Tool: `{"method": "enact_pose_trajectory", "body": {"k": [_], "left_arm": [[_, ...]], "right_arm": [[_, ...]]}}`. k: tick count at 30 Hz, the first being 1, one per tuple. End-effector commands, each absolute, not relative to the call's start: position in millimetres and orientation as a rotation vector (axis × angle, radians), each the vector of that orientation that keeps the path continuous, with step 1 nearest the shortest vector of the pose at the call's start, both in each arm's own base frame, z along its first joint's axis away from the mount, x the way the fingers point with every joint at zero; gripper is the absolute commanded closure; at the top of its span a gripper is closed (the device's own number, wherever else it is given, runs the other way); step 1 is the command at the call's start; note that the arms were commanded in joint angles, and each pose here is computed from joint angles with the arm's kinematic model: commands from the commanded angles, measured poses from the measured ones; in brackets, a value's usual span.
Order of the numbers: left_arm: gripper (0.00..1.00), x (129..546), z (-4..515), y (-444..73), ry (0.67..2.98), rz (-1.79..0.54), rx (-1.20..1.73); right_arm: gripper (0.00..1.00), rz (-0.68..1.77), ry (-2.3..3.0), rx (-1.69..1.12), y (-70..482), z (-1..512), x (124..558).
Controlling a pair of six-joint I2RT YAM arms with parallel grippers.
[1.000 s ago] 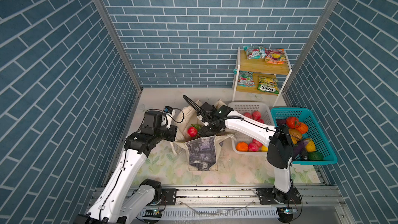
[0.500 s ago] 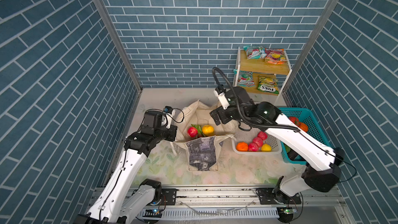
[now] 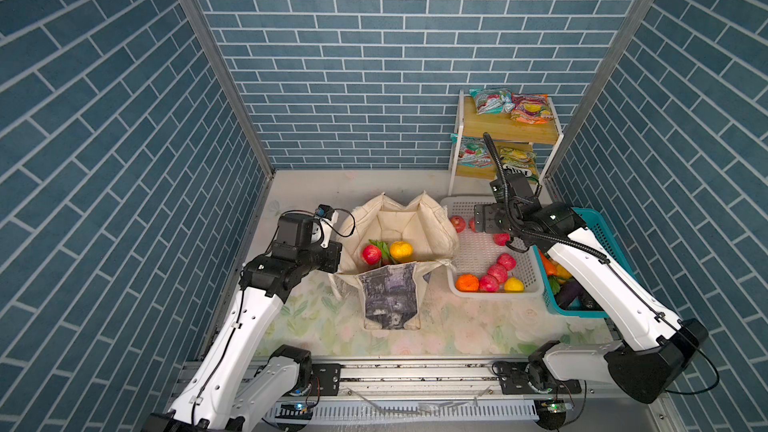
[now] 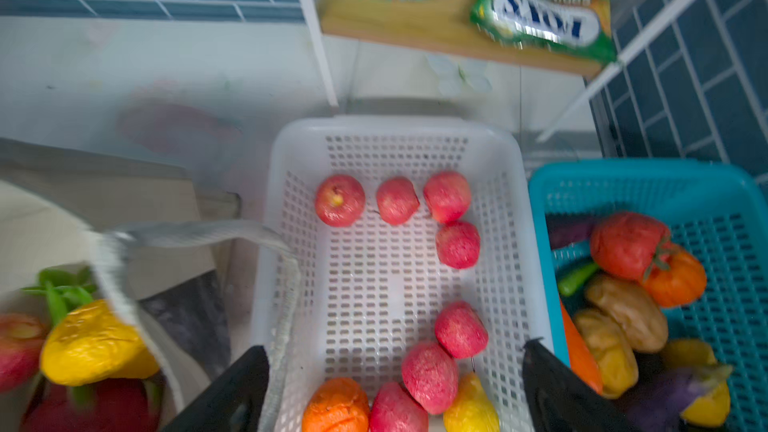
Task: Place the food into the grocery bag and tie it
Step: 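Move the right gripper back over the white basket toward the apples, then lower the right gripper and grasp a red apple in the white basket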
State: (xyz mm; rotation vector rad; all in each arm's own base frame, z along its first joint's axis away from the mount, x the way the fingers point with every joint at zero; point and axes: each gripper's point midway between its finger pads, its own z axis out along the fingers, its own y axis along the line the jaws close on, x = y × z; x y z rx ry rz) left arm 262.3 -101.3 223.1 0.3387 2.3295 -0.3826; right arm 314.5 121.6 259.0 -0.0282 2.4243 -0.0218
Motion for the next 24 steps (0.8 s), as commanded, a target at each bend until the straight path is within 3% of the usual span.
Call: {"method": "enact_pose_trajectory", "body": {"k": [1, 13, 24], "left_arm": [[1.00, 264.3, 223.1, -101.3, 2.317, -0.387, 0.334], [1.00, 264.6, 223.1, -101.7, 2.317, -0.390, 0.335], [1.00, 264.5, 223.2, -102.2, 2.317, -0.393, 0.337]], "right_arm": [[0.08, 0.012, 2.566, 0.221, 102.5, 222.1, 291.6], [0.13, 0.090, 2.718, 0.528, 99.4, 144.4, 264.8], [0.13, 0.087, 2.775, 0.720, 96.2, 111.1, 243.5]]}}
